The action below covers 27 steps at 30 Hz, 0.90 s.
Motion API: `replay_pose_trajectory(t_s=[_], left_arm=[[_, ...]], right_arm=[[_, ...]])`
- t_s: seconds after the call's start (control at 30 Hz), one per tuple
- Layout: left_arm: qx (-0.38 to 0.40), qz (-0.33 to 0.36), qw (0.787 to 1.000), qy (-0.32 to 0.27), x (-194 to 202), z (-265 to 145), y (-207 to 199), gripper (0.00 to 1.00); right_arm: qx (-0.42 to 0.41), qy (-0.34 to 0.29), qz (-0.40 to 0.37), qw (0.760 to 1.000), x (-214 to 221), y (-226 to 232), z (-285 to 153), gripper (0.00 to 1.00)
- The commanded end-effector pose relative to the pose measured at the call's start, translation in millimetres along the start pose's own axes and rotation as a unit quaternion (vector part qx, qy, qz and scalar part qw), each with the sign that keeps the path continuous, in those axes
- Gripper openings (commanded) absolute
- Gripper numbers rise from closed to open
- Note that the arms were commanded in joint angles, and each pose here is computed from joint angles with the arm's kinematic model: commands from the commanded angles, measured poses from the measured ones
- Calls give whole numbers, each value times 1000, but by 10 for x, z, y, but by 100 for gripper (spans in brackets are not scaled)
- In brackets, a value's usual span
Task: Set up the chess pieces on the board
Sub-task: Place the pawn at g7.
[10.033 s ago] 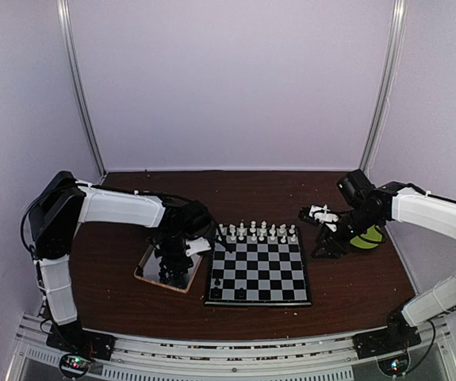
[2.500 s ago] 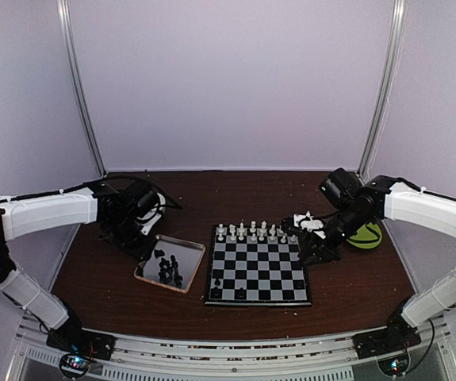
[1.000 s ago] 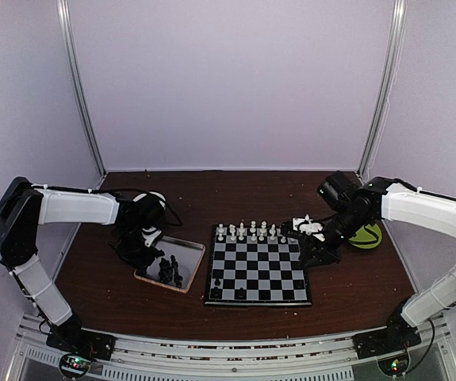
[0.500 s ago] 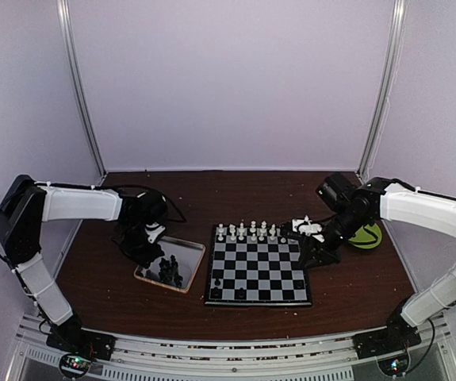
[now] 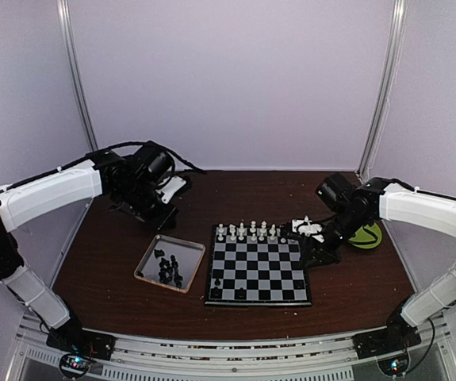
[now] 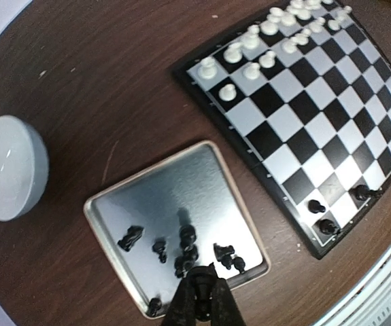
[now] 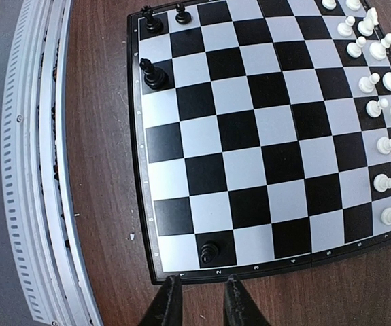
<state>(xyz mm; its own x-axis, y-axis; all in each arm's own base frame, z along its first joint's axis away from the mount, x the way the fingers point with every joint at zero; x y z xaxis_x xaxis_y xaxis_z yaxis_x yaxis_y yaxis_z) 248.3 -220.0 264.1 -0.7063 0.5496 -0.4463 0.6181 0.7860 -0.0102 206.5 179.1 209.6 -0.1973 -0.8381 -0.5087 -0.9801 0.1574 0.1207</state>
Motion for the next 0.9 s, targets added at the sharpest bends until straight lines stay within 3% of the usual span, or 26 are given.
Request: replay_pose_trajectory(t_s=[0.0, 0.37, 0.87], left_arm=[[55, 83, 995, 9, -176, 246, -389, 1], [136, 190, 970, 60, -311, 870, -1119, 1], [173, 232, 950, 118, -103, 1202, -1396, 1]], right_arm=[[13, 5, 1, 1000, -16, -41, -18, 22], [63, 0, -11, 998, 17, -6, -130, 22], [80, 5, -10, 997, 27, -36, -125, 23]])
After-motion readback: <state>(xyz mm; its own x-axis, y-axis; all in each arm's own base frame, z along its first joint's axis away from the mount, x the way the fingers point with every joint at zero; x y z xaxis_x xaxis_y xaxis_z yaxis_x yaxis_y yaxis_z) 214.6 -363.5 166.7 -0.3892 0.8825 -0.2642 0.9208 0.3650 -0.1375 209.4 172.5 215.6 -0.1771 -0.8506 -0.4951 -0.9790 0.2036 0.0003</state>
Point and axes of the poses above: each gripper's point midway between its finger pads, its own z axis out along the fingers, its own y axis along the line the jaws close on, x = y × z, the point moved 10 cm from there along -z, back along the fingers, and after that the axes turned 1 degree about -z, right-handed, at the moved point
